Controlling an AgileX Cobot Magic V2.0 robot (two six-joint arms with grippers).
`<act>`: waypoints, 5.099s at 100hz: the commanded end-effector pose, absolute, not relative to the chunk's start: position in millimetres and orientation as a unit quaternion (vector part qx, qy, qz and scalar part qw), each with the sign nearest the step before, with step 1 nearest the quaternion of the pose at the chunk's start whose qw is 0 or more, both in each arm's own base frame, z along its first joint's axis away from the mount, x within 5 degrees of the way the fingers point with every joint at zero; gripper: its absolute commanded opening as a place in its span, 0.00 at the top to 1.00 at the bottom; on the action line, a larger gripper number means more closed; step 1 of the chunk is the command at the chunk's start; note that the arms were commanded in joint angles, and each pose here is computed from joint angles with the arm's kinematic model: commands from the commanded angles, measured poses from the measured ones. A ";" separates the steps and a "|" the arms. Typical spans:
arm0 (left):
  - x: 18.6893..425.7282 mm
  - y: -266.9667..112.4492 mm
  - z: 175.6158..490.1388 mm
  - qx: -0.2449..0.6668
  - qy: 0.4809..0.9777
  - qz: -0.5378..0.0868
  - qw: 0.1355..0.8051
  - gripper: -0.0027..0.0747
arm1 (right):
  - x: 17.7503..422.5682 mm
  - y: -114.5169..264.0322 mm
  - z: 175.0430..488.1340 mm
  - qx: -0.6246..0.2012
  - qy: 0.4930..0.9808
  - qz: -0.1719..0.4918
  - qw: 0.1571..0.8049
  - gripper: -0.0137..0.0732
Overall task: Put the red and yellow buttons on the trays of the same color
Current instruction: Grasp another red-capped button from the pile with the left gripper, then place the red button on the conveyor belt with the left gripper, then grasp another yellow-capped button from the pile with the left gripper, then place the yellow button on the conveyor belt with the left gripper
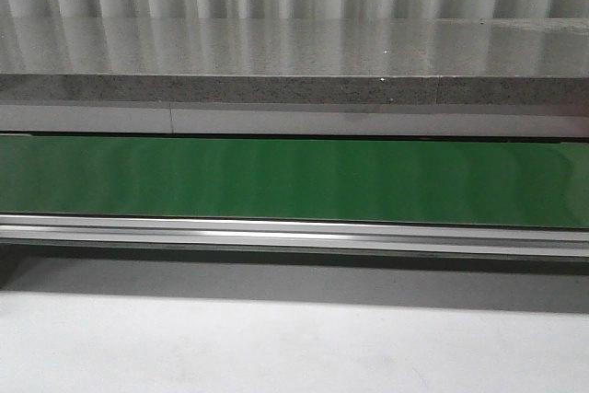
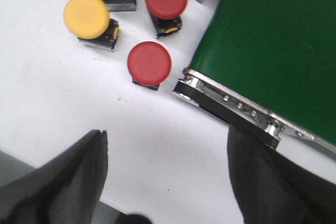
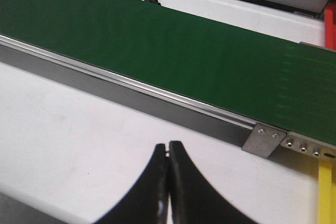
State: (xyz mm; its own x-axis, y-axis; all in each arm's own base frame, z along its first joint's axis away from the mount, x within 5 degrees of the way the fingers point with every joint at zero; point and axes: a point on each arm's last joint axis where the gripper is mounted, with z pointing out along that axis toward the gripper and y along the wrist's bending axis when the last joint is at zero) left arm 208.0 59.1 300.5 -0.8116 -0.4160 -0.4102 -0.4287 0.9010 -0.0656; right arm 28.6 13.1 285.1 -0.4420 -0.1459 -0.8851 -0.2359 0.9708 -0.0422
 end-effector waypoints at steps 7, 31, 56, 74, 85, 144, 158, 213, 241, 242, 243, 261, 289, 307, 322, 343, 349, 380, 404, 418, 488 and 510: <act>224.4 81.7 293.9 -0.339 0.918 -0.038 0.204 0.38 | 30.8 13.1 296.4 -0.111 0.830 0.042 0.545 0.92; 242.8 92.7 264.9 -0.470 0.869 -0.076 0.135 0.38 | 30.5 13.9 296.6 -0.110 0.829 0.048 0.546 0.92; 260.3 95.5 246.1 -0.499 0.851 -0.104 0.128 0.38 | 30.6 14.2 297.0 -0.109 0.828 0.050 0.548 0.92; 269.4 98.5 234.5 -0.507 0.845 -0.111 0.127 0.38 | 30.9 14.1 297.5 -0.109 0.826 0.050 0.550 0.92; 275.1 101.5 226.2 -0.510 0.843 -0.108 0.129 0.38 | 30.9 14.1 297.6 -0.109 0.826 0.050 0.551 0.92; 280.9 106.1 225.3 -0.453 0.871 -0.092 0.166 0.85 | 30.9 14.1 297.6 -0.109 0.826 0.050 0.551 0.92; 274.1 101.0 236.0 -0.351 0.917 -0.077 0.173 0.85 | 30.9 14.1 297.6 -0.109 0.826 0.050 0.551 0.92; 254.2 42.6 325.8 -0.037 0.960 -0.036 0.275 0.85 | 31.1 14.1 297.9 -0.109 0.825 0.050 0.552 0.92; 280.2 -4.2 329.5 0.048 0.970 -0.071 0.228 0.85 | 31.3 14.1 298.4 -0.108 0.824 0.050 0.555 0.92; 281.3 -4.8 329.3 0.049 0.970 -0.071 0.228 0.85 | 31.3 14.1 298.4 -0.108 0.824 0.050 0.555 0.92; 283.3 -6.1 327.6 0.051 0.970 -0.072 0.225 0.85 | 31.3 14.1 298.4 -0.108 0.824 0.050 0.555 0.92; 300.6 -12.5 314.8 0.060 0.975 -0.078 0.200 0.85 | 31.3 14.1 298.4 -0.108 0.824 0.050 0.555 0.92; 310.2 -12.5 311.9 0.060 0.976 -0.079 0.193 0.62 | 31.3 14.0 298.5 -0.108 0.823 0.050 0.555 0.92; 318.5 -12.2 331.5 0.059 0.964 -0.075 0.247 0.22 | 31.6 14.0 299.1 -0.107 0.821 0.050 0.558 0.92; 322.4 -11.4 349.6 0.057 0.956 -0.073 0.277 0.22 | 31.6 14.0 299.1 -0.107 0.821 0.050 0.558 0.92; 328.5 22.5 362.2 -0.043 0.949 -0.030 0.310 0.22 | 31.6 14.0 299.1 -0.107 0.821 0.050 0.558 0.92; 330.8 37.9 357.9 -0.087 0.951 -0.018 0.297 0.23 | 31.6 14.0 299.1 -0.107 0.821 0.050 0.558 0.92; 361.5 106.8 323.3 -0.216 0.946 -0.037 0.240 0.24 | 31.8 14.0 299.5 -0.107 0.820 0.049 0.560 0.92; 393.0 124.4 292.3 -0.248 0.949 -0.044 0.191 0.24 | 31.8 14.0 299.5 -0.107 0.820 0.049 0.560 0.92; 406.9 132.4 278.6 -0.271 0.945 -0.036 0.181 0.24 | 31.8 14.0 299.5 -0.107 0.820 0.049 0.560 0.92; 425.8 138.5 239.2 -0.283 0.950 -0.042 0.128 0.67 | 31.8 13.9 299.6 -0.107 0.820 0.049 0.561 0.92; 424.7 139.0 267.4 -0.251 0.954 -0.027 0.161 0.82 | 31.8 13.9 299.6 -0.107 0.820 0.049 0.561 0.92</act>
